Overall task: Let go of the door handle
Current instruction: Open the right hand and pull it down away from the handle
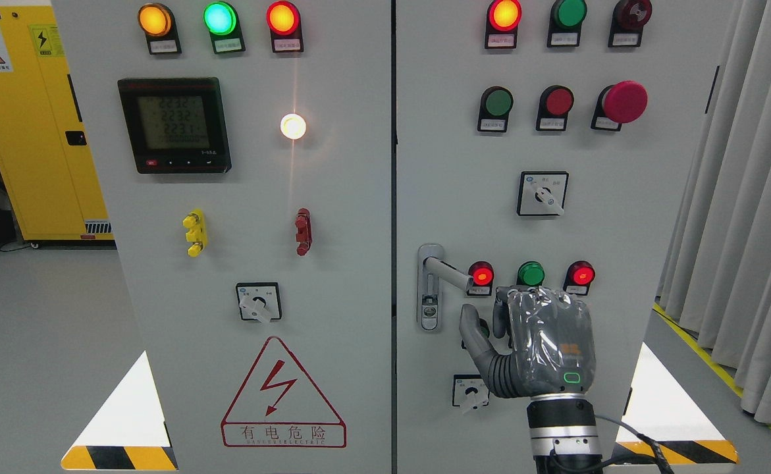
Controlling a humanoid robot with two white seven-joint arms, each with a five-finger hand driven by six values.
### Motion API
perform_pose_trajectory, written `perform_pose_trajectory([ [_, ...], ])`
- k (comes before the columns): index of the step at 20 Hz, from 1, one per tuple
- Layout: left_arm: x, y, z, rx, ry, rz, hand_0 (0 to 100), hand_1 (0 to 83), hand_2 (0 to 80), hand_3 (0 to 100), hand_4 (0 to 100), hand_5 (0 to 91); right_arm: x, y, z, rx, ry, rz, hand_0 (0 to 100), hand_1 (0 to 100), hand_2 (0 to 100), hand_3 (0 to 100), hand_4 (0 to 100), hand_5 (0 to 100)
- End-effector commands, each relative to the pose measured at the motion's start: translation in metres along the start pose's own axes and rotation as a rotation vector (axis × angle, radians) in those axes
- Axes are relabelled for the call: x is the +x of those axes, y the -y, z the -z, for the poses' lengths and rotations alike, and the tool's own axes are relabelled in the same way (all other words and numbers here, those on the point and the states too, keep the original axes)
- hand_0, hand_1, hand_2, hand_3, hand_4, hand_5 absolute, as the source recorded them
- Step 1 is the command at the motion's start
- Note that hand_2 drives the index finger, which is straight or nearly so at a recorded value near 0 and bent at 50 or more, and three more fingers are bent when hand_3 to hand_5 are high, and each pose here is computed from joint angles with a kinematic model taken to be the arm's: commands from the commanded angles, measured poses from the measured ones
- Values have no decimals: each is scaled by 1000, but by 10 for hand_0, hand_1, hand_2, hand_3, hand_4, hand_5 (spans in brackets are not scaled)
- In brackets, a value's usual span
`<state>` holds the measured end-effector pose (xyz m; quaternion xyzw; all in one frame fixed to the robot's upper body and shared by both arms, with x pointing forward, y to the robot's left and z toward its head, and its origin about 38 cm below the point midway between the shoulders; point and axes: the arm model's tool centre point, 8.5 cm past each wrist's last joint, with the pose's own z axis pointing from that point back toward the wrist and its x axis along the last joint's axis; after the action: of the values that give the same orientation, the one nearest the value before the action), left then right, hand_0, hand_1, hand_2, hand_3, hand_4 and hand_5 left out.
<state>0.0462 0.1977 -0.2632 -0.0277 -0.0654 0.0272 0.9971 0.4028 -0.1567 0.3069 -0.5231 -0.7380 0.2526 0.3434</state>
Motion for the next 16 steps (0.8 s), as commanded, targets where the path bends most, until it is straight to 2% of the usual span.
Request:
perform_pose_trajectory([
  [1, 0, 0, 0, 0, 1, 0, 120, 556, 0, 0, 0, 0, -37, 15, -24, -12, 7, -11, 641, 443, 718, 978, 905, 876],
  [2, 0, 0, 0, 0, 1, 0, 120, 556, 0, 0, 0, 0, -46, 18, -27, -24, 13, -8, 656, 417, 569, 781, 777, 684],
  [4, 0, 0, 0, 0, 1, 0, 120, 556, 0, 0, 0, 0, -62, 22, -36, -44, 28, 10, 663, 395, 453, 657, 671, 534],
  [5, 0, 0, 0, 0, 1, 0, 120, 556, 0, 0, 0, 0, -68, 23, -40, -43, 37, 19, 673, 380, 337, 506, 536, 402],
  [6, 0, 0, 0, 0, 1, 0, 120, 556, 0, 0, 0, 0, -74, 24, -43, -43, 45, 32, 676, 376, 306, 464, 491, 372],
  [7, 0, 0, 0, 0, 1, 0, 120, 556, 0, 0, 0, 0, -78, 26, -45, -47, 56, 47, 694, 343, 208, 324, 348, 250],
  [8, 0, 0, 0, 0, 1, 0, 120, 556, 0, 0, 0, 0, -82, 29, -46, -56, 65, 63, 699, 331, 161, 267, 297, 205],
  [9, 0, 0, 0, 0, 1, 0, 120, 556, 0, 0, 0, 0, -83, 30, -47, -61, 72, 78, 699, 331, 161, 267, 297, 205],
  [11, 0, 0, 0, 0, 1, 1, 120, 556, 0, 0, 0, 0, -84, 33, -45, -71, 85, 99, 722, 279, 0, 63, 71, 22],
  [12, 0, 0, 0, 0, 1, 1, 120, 556, 0, 0, 0, 0, -82, 33, -44, -73, 93, 109, 740, 239, 0, 12, 12, 0],
  [16, 0, 0, 0, 0, 1, 0, 120, 556, 0, 0, 0, 0, -78, 36, -44, -96, 127, 143, 722, 203, 0, 0, 0, 0],
])
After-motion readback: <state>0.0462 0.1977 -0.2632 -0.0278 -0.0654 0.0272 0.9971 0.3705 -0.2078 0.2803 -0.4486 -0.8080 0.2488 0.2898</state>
